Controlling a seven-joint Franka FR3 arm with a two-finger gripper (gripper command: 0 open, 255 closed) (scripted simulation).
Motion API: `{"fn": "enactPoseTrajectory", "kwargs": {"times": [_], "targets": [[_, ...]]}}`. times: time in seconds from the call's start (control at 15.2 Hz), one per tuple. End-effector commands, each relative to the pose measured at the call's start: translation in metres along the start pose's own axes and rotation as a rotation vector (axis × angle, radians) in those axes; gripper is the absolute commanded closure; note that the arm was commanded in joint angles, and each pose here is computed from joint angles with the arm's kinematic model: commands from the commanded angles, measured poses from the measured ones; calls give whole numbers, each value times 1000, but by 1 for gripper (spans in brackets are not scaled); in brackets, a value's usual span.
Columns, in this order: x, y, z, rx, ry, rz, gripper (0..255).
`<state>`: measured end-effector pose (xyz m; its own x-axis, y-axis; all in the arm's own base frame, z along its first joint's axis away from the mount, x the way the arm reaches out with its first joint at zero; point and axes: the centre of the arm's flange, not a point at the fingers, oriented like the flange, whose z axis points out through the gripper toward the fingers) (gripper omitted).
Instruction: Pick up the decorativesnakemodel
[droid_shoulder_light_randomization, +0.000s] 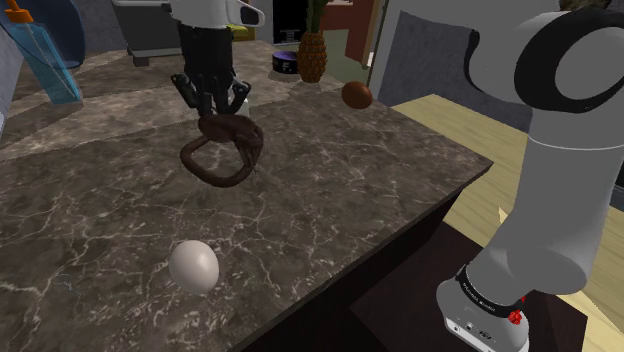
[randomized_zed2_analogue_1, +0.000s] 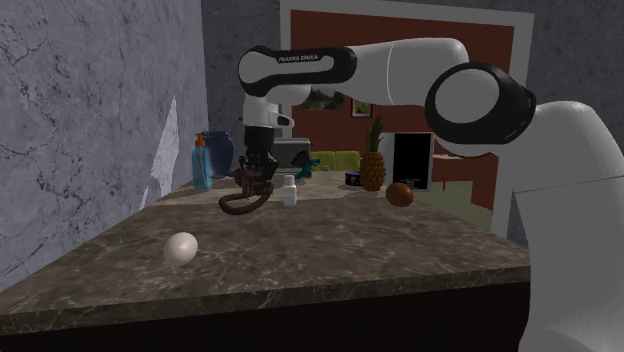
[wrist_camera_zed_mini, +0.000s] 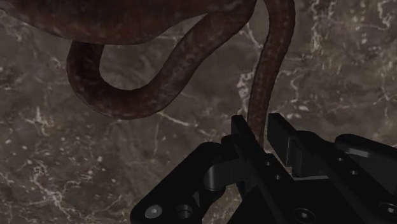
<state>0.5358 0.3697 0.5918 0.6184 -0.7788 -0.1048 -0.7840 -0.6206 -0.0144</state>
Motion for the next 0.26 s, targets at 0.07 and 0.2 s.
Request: {"fn": "enactPoseTrajectory", "kwargs": {"times": [0.07, 0.2], "targets": [[-2, 0, -15, 0, 0, 0, 255], [-2, 0, -16, 0, 0, 0, 255]]}}
